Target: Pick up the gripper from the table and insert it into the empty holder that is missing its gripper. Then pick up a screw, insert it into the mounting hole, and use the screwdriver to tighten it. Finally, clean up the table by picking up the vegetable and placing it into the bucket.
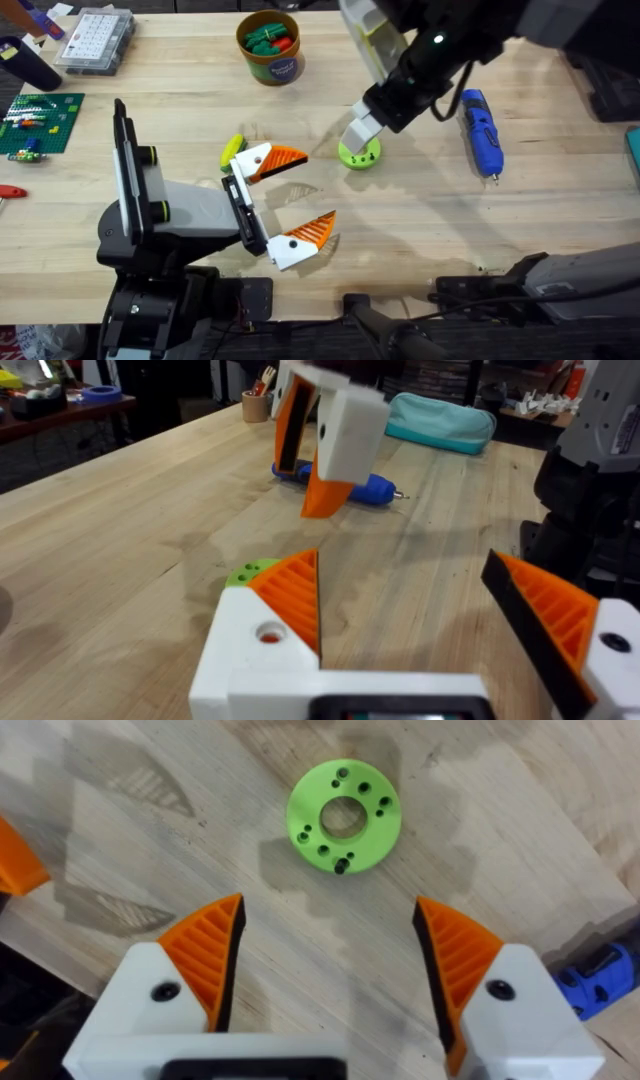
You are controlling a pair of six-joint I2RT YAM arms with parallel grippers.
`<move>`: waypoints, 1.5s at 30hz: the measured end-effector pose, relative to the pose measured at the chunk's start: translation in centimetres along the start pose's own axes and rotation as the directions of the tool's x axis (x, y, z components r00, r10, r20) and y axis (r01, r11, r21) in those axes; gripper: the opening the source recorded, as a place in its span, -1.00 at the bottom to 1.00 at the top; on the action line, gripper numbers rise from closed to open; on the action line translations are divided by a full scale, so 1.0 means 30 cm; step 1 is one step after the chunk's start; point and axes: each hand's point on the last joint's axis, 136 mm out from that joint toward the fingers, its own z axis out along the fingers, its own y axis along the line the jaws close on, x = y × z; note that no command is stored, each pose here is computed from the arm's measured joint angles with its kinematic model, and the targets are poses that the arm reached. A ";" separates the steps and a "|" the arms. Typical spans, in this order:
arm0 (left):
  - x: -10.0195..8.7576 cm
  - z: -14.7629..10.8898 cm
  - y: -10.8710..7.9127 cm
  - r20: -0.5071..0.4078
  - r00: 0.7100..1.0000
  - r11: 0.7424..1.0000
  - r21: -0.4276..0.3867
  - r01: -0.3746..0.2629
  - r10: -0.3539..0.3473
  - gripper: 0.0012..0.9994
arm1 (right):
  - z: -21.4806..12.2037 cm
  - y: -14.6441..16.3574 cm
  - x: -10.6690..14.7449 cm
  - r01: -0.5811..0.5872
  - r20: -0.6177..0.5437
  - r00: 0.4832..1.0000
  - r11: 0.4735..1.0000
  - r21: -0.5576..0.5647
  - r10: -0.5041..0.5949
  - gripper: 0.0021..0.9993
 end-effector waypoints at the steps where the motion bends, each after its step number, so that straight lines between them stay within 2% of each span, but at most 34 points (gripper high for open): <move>1: -0.002 0.000 0.000 -0.001 1.000 1.000 0.000 0.002 -0.002 0.98 | 0.008 0.003 0.000 0.003 -0.007 1.000 1.000 -0.001 -0.003 0.90; 9: 0.000 0.000 0.000 -0.003 1.000 1.000 0.000 0.007 -0.007 0.98 | 0.022 0.025 0.057 -0.015 -0.092 0.996 1.000 -0.011 0.014 0.90; 15: 0.000 0.000 0.000 -0.003 1.000 1.000 0.000 0.007 -0.007 0.98 | 0.020 0.030 0.060 -0.071 -0.094 0.993 0.997 -0.007 0.070 0.90; 23: 0.000 0.000 0.000 -0.003 1.000 1.000 0.000 0.007 -0.007 0.98 | 0.002 0.032 0.066 -0.134 -0.050 0.990 0.991 -0.002 0.134 0.90; 25: 0.000 0.000 0.000 -0.003 1.000 1.000 0.000 0.007 -0.007 0.98 | -0.019 0.040 0.146 -0.158 -0.003 0.987 0.987 -0.005 0.158 0.90; 35: 0.000 0.000 0.000 -0.003 1.000 1.000 0.000 0.007 -0.007 0.98 | 0.069 0.012 0.208 -0.174 -0.005 0.985 0.984 0.044 0.175 0.90; 45: 0.000 0.000 0.000 -0.003 1.000 1.000 0.000 0.007 -0.007 0.98 | 0.084 0.002 0.174 -0.174 0.043 0.984 0.983 0.051 0.172 0.90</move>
